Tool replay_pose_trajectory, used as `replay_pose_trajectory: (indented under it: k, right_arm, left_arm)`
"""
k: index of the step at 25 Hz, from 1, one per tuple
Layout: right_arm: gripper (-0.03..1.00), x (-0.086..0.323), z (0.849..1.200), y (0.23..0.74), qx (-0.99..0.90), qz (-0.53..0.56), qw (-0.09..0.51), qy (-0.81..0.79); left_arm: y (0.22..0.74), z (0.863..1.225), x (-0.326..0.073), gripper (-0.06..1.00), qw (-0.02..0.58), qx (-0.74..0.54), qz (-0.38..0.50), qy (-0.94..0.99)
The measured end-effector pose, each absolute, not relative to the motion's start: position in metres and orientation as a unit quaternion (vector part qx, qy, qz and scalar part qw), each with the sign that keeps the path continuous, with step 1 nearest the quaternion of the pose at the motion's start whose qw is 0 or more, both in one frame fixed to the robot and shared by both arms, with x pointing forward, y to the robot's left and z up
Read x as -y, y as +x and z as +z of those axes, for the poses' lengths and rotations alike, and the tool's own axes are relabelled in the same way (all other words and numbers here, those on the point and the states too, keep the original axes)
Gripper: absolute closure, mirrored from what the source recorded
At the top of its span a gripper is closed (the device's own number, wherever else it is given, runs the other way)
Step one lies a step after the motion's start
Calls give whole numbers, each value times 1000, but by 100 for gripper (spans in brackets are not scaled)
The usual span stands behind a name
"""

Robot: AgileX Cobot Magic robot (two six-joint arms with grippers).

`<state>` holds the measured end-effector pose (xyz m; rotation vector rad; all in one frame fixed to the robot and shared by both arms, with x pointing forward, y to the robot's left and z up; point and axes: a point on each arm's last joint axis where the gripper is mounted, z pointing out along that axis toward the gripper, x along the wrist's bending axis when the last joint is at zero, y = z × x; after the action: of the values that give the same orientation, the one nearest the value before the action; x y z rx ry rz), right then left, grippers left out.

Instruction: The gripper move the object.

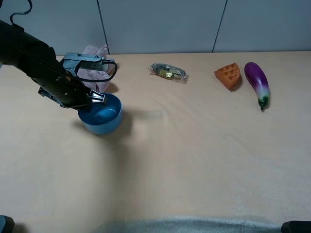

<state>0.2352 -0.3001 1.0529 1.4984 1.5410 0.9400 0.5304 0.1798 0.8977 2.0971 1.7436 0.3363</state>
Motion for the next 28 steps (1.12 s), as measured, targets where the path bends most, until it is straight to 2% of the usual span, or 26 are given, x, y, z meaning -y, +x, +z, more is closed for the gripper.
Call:
replay_pose_trajectory:
  k: [12,21,28]
  right_arm:
    - [28,300,1053,235,-606,369,387,589]
    - [28,300,1053,235,-606,369,387,589]
    - [28,300,1053,235,-606,369,387,589]
  left_arm:
    - [531,898,-180,29,197,-623,120,747]
    - [529,907,-181,20,199,-624,123,745]
    - [520,940,-186,17,207,-625,135,740]
